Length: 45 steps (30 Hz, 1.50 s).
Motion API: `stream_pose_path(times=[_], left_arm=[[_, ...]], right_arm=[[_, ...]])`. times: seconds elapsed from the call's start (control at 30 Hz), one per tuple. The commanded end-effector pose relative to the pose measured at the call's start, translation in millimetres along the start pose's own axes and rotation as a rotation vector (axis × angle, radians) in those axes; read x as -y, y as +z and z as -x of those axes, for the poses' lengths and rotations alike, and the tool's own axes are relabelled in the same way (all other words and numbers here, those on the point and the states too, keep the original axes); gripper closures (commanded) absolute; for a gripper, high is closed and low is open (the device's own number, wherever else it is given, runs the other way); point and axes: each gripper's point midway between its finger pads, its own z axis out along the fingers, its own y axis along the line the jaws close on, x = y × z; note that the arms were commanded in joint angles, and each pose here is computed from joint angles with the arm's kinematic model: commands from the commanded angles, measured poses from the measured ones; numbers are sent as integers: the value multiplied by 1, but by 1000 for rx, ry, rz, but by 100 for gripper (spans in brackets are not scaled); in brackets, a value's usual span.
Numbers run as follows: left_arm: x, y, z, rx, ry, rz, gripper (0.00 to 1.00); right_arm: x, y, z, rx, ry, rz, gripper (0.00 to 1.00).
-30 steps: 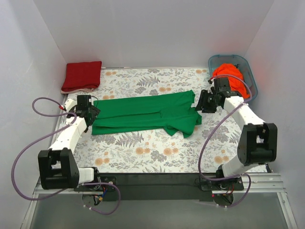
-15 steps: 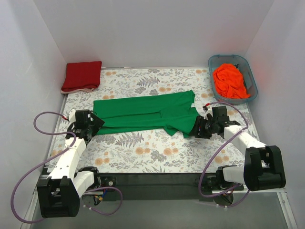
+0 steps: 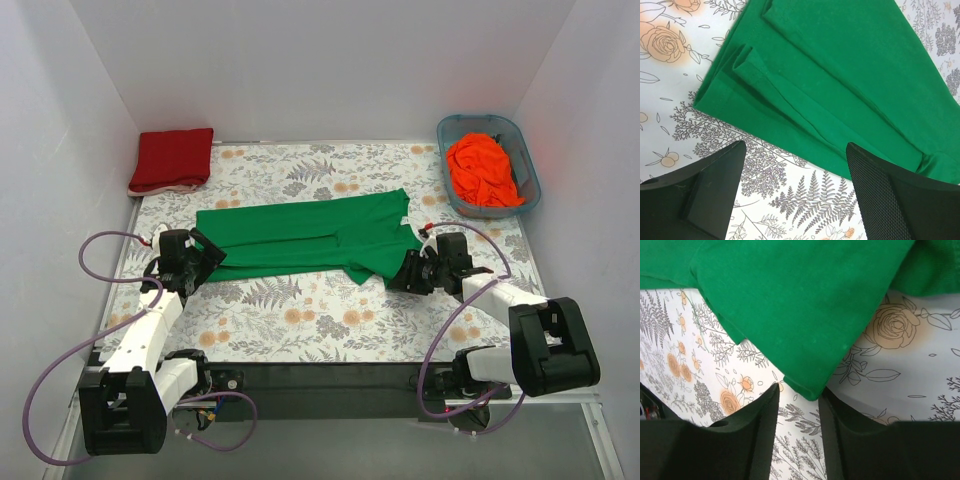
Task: Fold and stack the t-shirts
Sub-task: Fold the tshirt
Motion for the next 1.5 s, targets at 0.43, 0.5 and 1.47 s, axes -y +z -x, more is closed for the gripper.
stream_pose_path(times=[0.43,0.5,1.47], left_arm=[[8,1,1,6,30,-43,20],[7,1,1,4,30,-36,20],[-2,7,-6,-17,30,5,20]], right_arm=[[-29,2,43,99,-5,74,99],[-43,0,67,128,-15,98,99],[-53,79,208,124,131,169,99]])
